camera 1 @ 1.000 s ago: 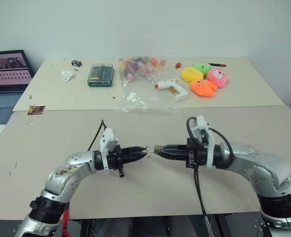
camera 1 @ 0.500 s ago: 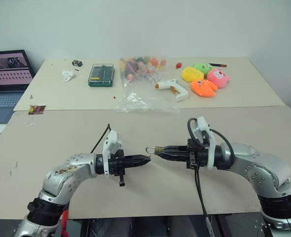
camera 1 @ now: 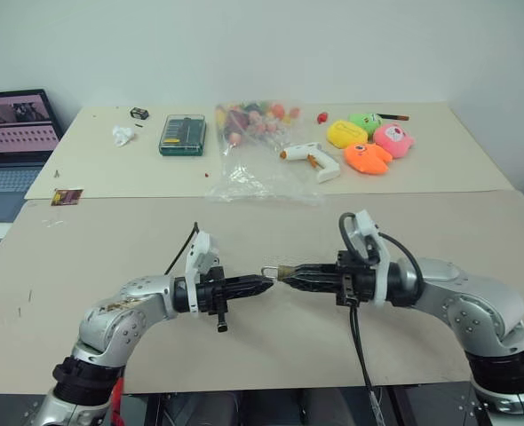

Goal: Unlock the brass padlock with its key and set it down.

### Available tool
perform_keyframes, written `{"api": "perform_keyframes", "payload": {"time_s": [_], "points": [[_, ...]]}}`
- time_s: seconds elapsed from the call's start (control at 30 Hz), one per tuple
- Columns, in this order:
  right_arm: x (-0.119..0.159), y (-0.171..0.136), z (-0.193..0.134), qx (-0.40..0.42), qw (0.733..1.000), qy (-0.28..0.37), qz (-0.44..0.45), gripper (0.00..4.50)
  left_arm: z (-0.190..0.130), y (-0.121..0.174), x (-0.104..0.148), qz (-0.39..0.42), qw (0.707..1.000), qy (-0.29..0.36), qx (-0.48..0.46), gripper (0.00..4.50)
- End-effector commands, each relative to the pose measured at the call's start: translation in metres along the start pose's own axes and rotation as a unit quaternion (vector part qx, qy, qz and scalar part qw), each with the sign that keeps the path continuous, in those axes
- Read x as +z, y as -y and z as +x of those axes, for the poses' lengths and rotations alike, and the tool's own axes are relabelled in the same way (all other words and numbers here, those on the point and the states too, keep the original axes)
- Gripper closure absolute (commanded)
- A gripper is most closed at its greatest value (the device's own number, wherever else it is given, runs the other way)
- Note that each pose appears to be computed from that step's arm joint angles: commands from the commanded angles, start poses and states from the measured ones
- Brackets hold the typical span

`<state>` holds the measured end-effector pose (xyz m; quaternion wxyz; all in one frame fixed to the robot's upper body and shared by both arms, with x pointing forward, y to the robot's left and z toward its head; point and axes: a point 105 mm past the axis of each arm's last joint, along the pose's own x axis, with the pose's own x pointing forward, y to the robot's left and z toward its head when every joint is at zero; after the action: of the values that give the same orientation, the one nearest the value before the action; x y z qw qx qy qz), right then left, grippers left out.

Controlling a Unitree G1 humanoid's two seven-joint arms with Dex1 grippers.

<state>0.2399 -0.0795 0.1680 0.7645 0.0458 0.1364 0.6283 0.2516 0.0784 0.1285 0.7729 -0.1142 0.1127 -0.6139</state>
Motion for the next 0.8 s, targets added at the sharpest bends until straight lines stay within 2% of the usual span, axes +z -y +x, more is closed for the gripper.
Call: {"api": "perform_keyframes", "payload": {"time_s": [0.03,0.47,0.8], "points": [[0.006,-0.011,0.0,0.021,1.0,0.0,-0.017,4.4,0.001,0.003,0.011,0.011,1.0,0.015,-0.003,4.46],[-0.003,0.002,0.003,0.005,1.0,-0.017,-0.022,4.4,0.007,0.022,0.022,-0.024,0.999,0.029,-0.028,4.46],[-0.001,0.019,0.0,-0.019,0.999,-0.011,-0.039,4.4,0.004,0.022,0.025,-0.036,0.999,0.023,-0.027,4.46]]}}
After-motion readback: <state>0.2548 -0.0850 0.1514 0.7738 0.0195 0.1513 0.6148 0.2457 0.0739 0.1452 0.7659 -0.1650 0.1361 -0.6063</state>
